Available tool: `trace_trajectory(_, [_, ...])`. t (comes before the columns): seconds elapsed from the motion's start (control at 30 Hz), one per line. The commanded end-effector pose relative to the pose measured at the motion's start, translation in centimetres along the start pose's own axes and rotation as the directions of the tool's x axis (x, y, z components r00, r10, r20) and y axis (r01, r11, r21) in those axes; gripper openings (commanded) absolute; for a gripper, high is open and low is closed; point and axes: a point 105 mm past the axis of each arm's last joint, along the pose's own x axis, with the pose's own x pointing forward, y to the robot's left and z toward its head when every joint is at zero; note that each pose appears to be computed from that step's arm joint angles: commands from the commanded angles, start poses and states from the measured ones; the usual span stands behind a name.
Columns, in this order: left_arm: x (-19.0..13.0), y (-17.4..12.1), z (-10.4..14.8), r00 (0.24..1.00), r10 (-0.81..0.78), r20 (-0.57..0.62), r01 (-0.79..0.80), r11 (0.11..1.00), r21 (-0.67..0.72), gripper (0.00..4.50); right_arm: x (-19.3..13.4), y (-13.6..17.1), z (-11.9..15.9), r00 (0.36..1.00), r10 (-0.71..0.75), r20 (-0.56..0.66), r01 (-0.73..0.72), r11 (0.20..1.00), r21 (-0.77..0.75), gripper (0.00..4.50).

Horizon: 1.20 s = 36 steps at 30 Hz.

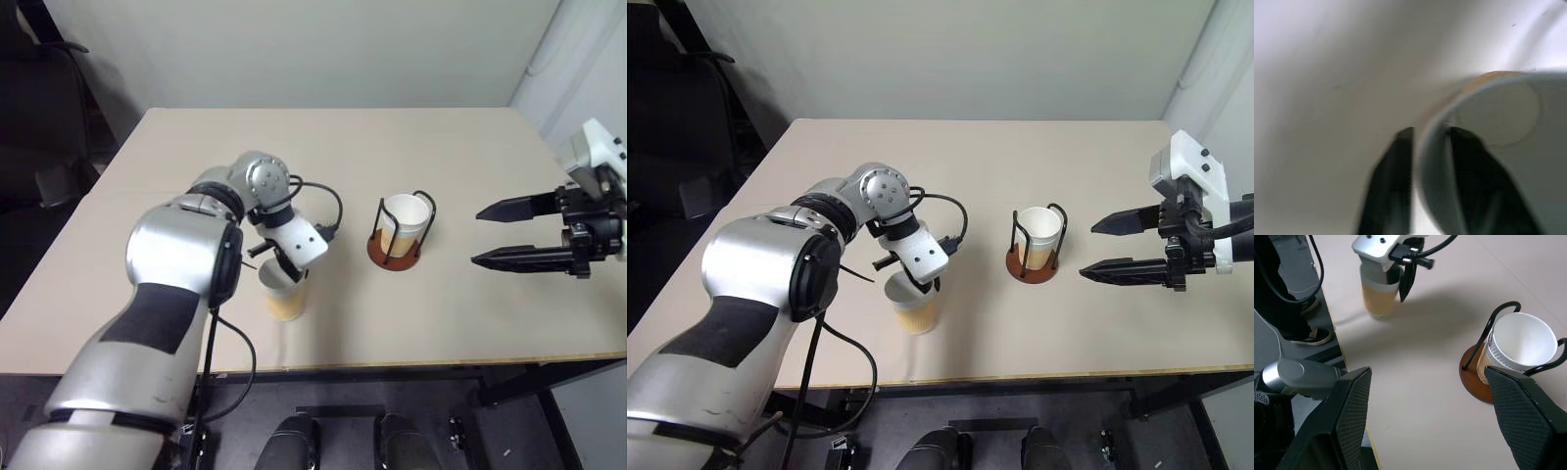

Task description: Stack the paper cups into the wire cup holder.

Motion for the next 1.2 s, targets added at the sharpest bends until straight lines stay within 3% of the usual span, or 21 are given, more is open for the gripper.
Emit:
trace_trajectory(0.03, [-3.0,1.8,0.3,0.994,0.082,-0.07,-0.081,0.997,0.02,0.02,-0.6,-0.1,0.8,1.0,-0.017,0.011,0.017,0.999,-0.037,3.76])
trace_trajectory(0.5, [-8.4,6.1,2.2,0.933,0.357,-0.043,-0.359,0.928,-0.096,0.02,-1.4,-2.0,0.7,0.998,-0.057,0.007,0.057,0.998,-0.039,3.76])
trace_trajectory(0.67, [-11.1,8.3,3.0,0.854,0.517,-0.061,-0.52,0.845,-0.124,0.02,-1.9,-2.8,0.7,0.997,-0.078,0.001,0.078,0.996,-0.042,3.76])
trace_trajectory(0.73, [-12.8,10.2,3.8,0.754,0.654,-0.057,-0.655,0.742,-0.142,0.02,-2.0,-3.0,0.6,0.996,-0.086,-0.002,0.085,0.996,-0.04,3.76])
trace_trajectory(0.9, [-14.5,12.4,4.8,0.62,0.783,-0.051,-0.778,0.605,-0.17,0.02,-2.2,-3.2,0.4,0.995,-0.096,-0.011,0.096,0.995,-0.034,3.76])
trace_trajectory(1.2, [-15.9,13.9,7.3,0.55,0.832,0.074,-0.772,0.54,-0.336,0.02,-3.0,-3.6,-0.2,0.993,-0.111,-0.037,0.111,0.994,-0.012,3.76])
